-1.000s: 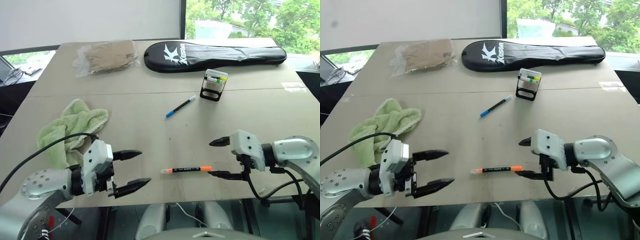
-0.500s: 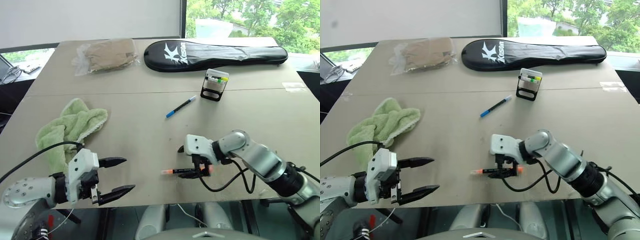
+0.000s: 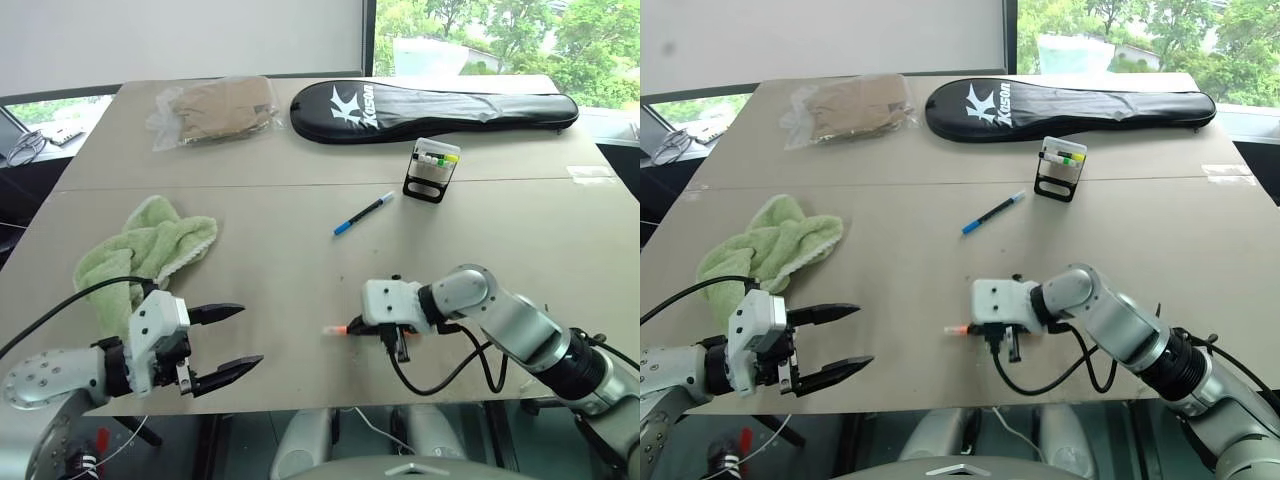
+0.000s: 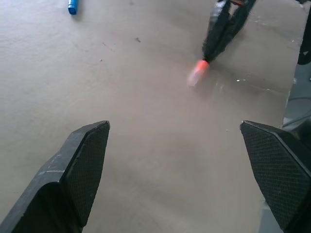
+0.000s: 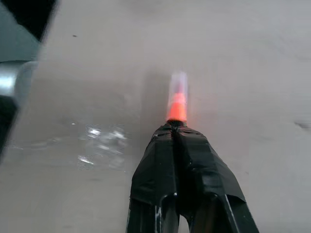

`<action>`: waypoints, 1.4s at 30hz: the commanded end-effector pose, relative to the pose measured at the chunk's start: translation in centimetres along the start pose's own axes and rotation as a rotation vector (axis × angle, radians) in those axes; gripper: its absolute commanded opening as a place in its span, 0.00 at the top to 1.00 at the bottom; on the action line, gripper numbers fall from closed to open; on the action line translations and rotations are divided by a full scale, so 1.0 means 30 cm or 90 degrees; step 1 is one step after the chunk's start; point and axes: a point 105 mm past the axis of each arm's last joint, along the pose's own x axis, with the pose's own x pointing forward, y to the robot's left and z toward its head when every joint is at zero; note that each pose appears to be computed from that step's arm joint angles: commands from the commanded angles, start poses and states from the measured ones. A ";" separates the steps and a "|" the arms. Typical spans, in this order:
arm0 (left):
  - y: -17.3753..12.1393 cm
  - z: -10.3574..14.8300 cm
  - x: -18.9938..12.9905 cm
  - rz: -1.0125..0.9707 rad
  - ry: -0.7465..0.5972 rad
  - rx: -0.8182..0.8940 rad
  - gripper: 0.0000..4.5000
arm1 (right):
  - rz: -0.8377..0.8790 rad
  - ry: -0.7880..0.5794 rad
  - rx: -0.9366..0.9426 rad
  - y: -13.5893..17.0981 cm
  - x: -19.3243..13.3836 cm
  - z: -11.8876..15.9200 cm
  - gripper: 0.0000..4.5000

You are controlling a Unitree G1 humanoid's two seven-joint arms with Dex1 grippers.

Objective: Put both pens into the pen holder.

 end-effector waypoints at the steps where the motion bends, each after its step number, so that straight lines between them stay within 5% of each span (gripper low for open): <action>1: 0.015 0.019 0.011 0.014 -0.017 0.018 0.00 | -0.123 0.053 0.008 -0.148 -0.080 -0.062 0.99; 6: 0.030 0.028 0.035 0.021 -0.029 0.032 0.00 | -0.071 0.134 0.094 -0.229 -0.101 -0.142 0.99; 9: 0.029 0.026 0.045 0.020 -0.030 0.032 0.00 | -0.054 0.162 0.132 -0.269 -0.091 -0.174 0.81; 11: 0.019 0.013 0.046 0.016 -0.024 0.026 0.00 | -0.101 0.170 0.128 -0.322 -0.092 -0.172 0.59; 15: 0.018 -0.003 0.039 0.034 -0.023 0.015 0.00 | -0.089 0.078 0.124 -0.323 -0.117 -0.038 0.19; 22: -0.001 -0.034 0.040 0.046 -0.019 0.005 0.00 | 0.048 0.081 0.046 -0.138 -0.111 0.091 0.19; 32: 0.006 -0.046 0.020 0.056 -0.008 -0.004 0.00 | 0.003 0.171 0.102 -0.110 -0.016 0.065 0.19; 42: 0.008 -0.050 0.029 0.055 -0.009 -0.009 0.00 | 0.031 0.171 0.153 -0.089 0.023 0.088 0.19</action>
